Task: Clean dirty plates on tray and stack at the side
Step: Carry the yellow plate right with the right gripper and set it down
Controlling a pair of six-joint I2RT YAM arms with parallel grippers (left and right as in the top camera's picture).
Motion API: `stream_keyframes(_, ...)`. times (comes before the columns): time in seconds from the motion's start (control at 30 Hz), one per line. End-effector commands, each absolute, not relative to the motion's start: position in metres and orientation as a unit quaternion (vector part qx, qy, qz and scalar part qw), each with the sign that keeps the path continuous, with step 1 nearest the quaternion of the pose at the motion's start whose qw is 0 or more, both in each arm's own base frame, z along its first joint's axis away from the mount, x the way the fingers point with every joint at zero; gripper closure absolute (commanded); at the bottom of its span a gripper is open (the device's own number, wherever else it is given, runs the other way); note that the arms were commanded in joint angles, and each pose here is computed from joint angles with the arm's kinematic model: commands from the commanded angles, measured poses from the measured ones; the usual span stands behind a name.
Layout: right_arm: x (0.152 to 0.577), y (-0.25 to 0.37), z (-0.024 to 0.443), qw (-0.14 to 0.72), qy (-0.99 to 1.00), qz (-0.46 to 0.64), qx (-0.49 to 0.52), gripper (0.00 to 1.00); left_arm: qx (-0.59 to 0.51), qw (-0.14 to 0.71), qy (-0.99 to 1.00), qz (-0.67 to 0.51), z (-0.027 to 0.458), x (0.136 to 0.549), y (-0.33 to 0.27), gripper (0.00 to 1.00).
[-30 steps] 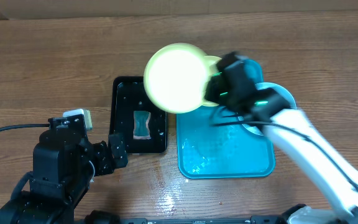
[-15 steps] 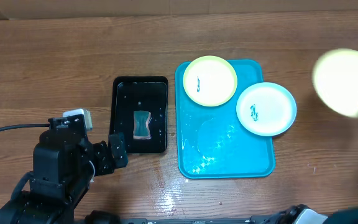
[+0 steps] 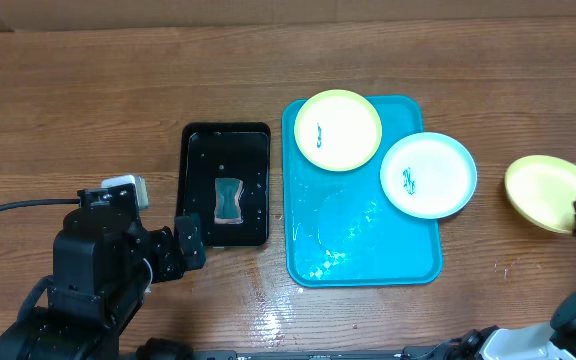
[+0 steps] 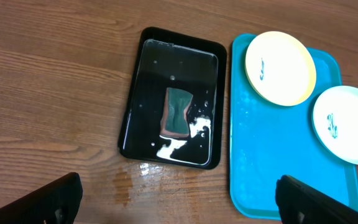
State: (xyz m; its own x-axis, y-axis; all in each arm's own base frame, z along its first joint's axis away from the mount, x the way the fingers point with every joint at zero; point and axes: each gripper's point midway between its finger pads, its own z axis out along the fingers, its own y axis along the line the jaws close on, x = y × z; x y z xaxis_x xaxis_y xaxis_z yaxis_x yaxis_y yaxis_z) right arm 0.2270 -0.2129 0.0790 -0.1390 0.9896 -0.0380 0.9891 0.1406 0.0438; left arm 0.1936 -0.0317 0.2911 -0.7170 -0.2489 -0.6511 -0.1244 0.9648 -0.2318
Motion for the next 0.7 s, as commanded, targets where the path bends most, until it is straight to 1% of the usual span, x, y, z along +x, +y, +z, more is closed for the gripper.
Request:
stream_keyframes(0.0, 0.231, -0.202, 0.070, 0.019, 0.781, -0.037, 0.623, 0.96, -0.101, 0.370, 0.919, -0.087, 0.297, 0.195, -0.031, 0.00)
stream_keyframes(0.17, 0.232, -0.183, 0.049, 0.005, 0.787, -0.059, 0.614, 0.96, -0.101, 0.370, 0.919, -0.087, 0.297, 0.195, -0.031, 0.00)
stream_keyframes(0.33, 0.222, -0.166, 0.031, -0.018, 0.798, -0.060, 0.600, 0.96, -0.101, 0.370, 0.919, -0.087, 0.297, 0.195, -0.031, 0.00)
stream_keyframes(0.47, 0.217, -0.147, 0.029, -0.046, 0.832, -0.061, 0.550, 0.96, -0.101, 0.370, 0.919, -0.087, 0.297, 0.195, -0.031, 0.00)
stream_keyframes(0.6, 0.214, -0.135, 0.033, -0.062, 0.843, -0.064, 0.531, 0.96, -0.101, 0.370, 0.919, -0.087, 0.297, 0.195, -0.031, 0.00)
stream_keyframes(0.63, 0.214, -0.134, 0.034, -0.062, 0.844, -0.064, 0.530, 0.90, -0.101, 0.370, 0.919, -0.087, 0.297, 0.195, -0.031, 0.00)
stream_keyframes(0.67, 0.213, -0.134, 0.036, -0.061, 0.844, -0.064, 0.529, 0.82, -0.101, 0.370, 0.919, -0.087, 0.297, 0.195, -0.031, 0.00)
